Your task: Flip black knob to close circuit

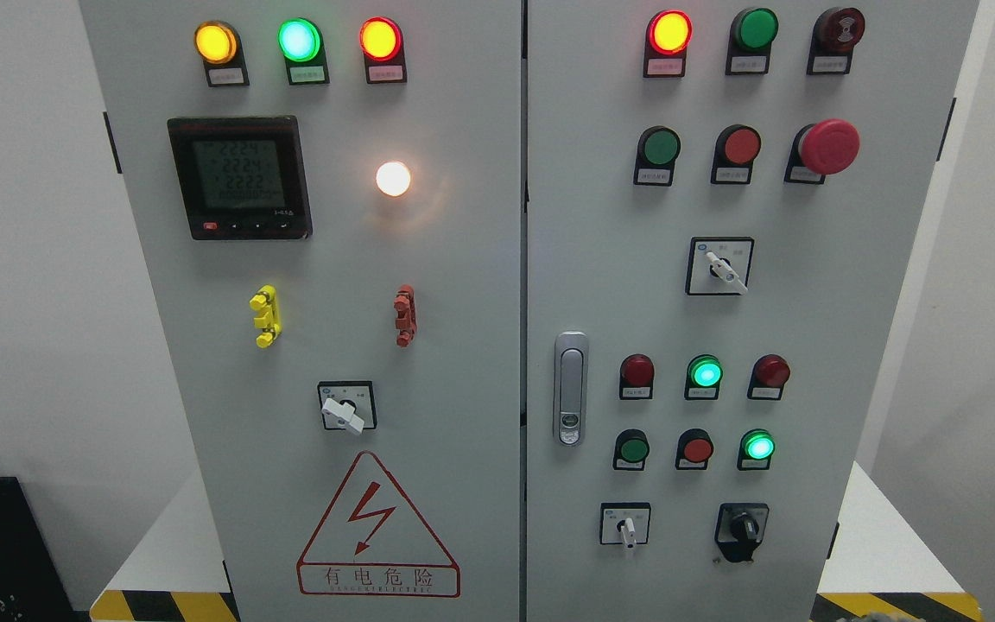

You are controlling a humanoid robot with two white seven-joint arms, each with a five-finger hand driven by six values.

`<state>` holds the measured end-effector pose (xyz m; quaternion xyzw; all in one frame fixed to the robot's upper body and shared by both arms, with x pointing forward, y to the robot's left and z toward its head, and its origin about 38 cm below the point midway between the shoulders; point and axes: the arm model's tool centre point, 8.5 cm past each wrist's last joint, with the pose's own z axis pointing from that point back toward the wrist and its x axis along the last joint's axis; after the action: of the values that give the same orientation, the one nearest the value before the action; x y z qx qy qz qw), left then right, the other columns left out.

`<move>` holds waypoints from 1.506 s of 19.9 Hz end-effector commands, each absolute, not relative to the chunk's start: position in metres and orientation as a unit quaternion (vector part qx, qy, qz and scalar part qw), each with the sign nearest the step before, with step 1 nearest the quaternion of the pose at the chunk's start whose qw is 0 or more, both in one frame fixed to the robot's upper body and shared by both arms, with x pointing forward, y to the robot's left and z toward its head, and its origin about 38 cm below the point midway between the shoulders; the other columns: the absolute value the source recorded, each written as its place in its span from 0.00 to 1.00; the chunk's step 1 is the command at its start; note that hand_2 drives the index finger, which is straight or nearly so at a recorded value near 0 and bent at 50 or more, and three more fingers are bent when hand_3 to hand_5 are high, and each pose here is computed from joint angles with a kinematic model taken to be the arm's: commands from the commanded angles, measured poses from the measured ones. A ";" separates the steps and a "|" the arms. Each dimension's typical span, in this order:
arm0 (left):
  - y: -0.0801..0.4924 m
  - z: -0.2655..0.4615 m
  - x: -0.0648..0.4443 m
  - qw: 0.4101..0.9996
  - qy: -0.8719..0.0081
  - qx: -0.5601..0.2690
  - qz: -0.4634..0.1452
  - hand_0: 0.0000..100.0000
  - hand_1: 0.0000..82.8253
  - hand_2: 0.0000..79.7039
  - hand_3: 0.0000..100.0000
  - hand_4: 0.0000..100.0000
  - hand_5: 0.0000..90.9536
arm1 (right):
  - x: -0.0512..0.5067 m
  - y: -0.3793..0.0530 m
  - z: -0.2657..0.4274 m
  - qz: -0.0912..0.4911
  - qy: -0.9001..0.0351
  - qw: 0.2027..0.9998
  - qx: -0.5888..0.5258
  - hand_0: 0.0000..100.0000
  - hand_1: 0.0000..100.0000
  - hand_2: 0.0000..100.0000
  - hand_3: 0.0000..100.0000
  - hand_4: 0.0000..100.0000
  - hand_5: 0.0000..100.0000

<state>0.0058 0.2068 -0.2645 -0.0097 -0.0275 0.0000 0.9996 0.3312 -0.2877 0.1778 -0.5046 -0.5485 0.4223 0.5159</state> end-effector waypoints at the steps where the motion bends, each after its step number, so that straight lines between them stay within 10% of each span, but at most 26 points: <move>1: 0.207 -0.265 -0.004 1.000 -0.028 -0.010 0.011 0.00 0.00 0.00 0.05 0.03 0.00 | 0.346 -0.267 0.168 0.426 -0.544 0.528 -0.493 0.00 0.00 0.86 1.00 0.79 0.86; 30: 0.207 -0.265 -0.004 1.000 -0.028 -0.010 0.011 0.00 0.00 0.00 0.05 0.03 0.00 | 0.400 -0.274 0.163 0.390 -0.521 0.569 -0.503 0.00 0.00 0.88 1.00 0.80 0.87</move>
<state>0.0058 0.2068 -0.2645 -0.0096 -0.0275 0.0000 0.9996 0.3909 -0.2824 0.1746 -0.5193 -0.5227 0.3928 0.5503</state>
